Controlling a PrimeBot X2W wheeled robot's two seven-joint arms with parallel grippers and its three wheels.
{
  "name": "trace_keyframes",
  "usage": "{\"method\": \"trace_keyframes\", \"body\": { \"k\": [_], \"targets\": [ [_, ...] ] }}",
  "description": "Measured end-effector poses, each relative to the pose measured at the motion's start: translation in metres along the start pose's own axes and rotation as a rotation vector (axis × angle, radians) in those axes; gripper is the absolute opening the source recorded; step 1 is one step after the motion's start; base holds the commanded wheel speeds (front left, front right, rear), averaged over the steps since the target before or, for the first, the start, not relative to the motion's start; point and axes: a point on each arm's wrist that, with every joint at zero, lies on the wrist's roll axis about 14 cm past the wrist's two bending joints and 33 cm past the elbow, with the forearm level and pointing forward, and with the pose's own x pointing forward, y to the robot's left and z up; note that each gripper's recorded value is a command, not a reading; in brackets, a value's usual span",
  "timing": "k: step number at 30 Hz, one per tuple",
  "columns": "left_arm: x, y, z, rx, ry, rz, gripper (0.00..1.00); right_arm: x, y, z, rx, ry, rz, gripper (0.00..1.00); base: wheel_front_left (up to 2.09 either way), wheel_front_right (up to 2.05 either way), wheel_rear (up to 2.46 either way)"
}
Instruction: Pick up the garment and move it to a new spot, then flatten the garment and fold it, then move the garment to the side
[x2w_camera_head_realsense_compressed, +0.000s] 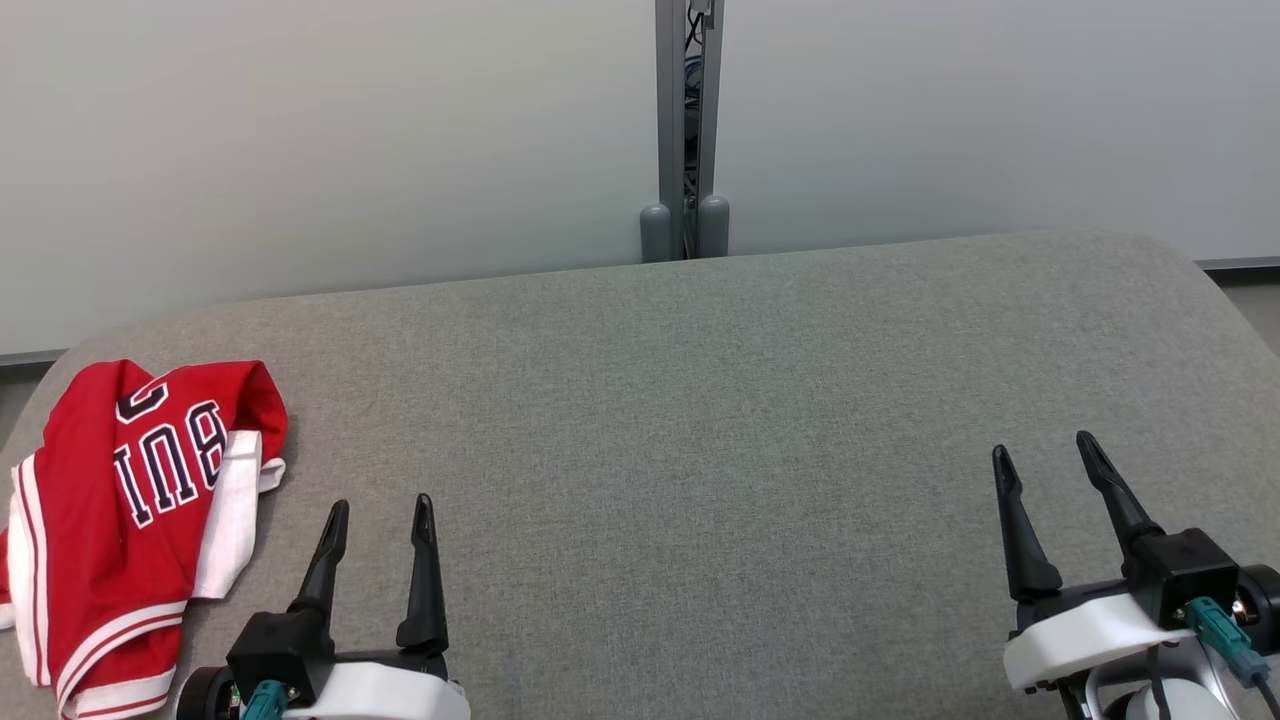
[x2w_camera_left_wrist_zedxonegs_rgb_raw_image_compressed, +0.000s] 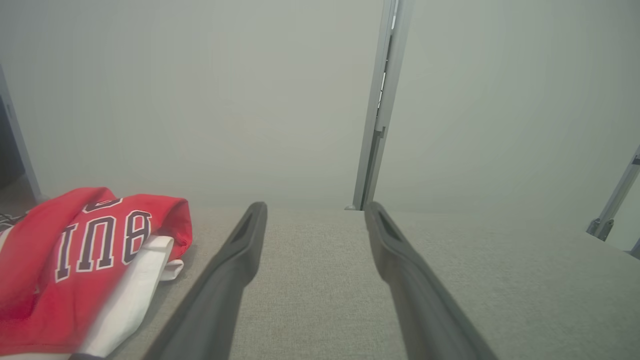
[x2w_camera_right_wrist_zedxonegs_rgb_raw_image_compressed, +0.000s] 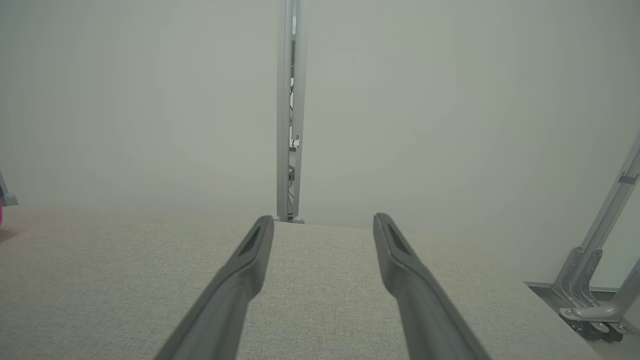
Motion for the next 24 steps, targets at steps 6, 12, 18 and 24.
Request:
{"method": "trace_keyframes", "body": {
  "k": [6, 12, 18, 24],
  "targets": [
    [-0.003, 0.005, -0.01, -0.043, 0.036, 0.021, 1.0, 0.0, 0.003, -0.002, 0.01, 0.007, 0.007, 1.0, 0.0, 0.0, 0.0],
    [-0.005, 0.006, -0.017, -0.049, 0.056, 0.021, 1.0, -0.001, 0.003, -0.008, 0.02, 0.023, 0.004, 1.0, 0.0, 0.0, 0.0],
    [-0.005, 0.005, -0.018, -0.049, 0.06, 0.015, 1.0, -0.002, 0.002, -0.007, 0.023, 0.02, 0.002, 1.0, 0.0, 0.0, 0.0],
    [-0.007, 0.004, -0.017, -0.05, 0.059, 0.01, 1.0, 0.0, 0.004, -0.004, 0.025, 0.01, 0.009, 1.0, 0.0, 0.0, 0.0]
  ]
}}
